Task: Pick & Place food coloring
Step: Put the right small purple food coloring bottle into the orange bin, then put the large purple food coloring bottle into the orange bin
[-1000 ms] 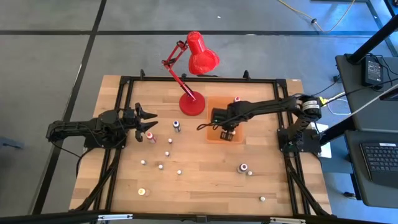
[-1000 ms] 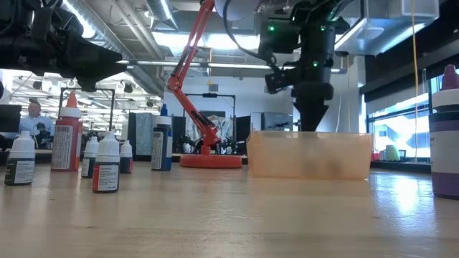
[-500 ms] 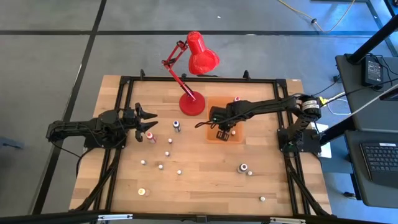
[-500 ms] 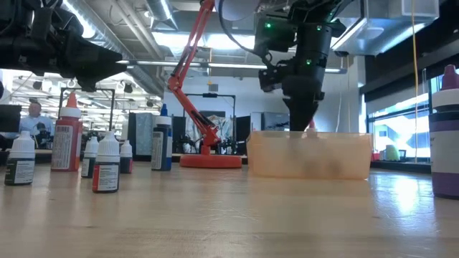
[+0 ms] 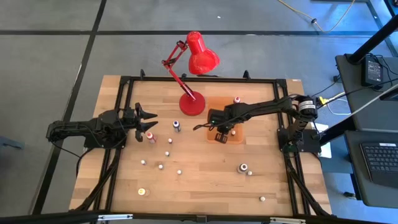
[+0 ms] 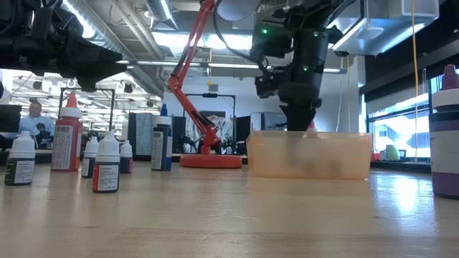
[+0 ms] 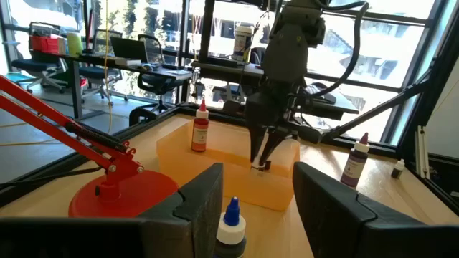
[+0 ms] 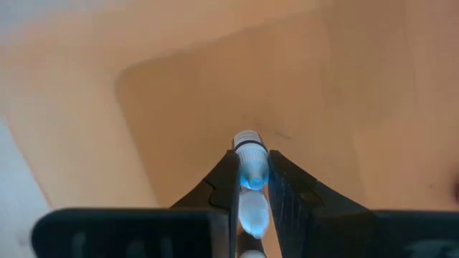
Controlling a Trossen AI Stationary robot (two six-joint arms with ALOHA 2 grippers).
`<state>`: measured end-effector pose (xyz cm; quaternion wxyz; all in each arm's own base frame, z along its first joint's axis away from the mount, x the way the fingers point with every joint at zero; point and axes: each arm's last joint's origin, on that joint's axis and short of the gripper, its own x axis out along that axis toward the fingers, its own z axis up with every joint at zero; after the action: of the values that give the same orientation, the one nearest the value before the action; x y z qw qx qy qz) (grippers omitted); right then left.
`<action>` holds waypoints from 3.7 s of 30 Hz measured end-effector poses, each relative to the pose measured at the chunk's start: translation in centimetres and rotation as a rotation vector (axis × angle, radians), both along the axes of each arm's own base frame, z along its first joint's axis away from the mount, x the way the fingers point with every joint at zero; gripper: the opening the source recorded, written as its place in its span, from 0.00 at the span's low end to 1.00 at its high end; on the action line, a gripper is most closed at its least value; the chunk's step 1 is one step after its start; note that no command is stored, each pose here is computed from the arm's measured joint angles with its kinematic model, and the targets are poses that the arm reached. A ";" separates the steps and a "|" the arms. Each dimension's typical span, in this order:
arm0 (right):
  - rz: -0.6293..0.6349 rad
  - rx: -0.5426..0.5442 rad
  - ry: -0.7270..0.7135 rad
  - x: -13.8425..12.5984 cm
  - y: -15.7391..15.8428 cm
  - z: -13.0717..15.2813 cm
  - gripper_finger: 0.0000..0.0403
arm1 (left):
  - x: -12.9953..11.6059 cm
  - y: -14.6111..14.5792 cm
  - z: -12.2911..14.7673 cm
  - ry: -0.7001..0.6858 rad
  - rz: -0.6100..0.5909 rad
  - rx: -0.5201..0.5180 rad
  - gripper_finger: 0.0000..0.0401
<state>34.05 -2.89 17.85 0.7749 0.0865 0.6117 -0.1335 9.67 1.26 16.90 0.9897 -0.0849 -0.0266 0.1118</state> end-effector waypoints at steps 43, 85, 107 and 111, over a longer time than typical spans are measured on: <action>0.165 -0.002 -0.316 -12.1 8.0 6.5 0.26 | 0.0 0.0 0.1 -0.014 -0.002 0.001 0.40; 0.333 0.280 -0.830 -16.7 9.7 6.1 0.68 | 0.0 0.1 0.5 -0.058 0.022 -0.023 0.58; 0.300 0.102 -0.289 -14.1 16.9 5.9 0.60 | 0.0 0.1 0.5 -0.058 0.024 -0.023 0.59; 0.315 0.081 -0.242 -13.4 18.0 5.3 0.60 | 0.0 0.1 0.5 -0.058 0.024 -0.023 0.58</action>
<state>20.68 15.13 23.15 0.8499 0.0363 0.5250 0.0254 9.62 1.33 17.39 0.9861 -0.0989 -0.0551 0.1214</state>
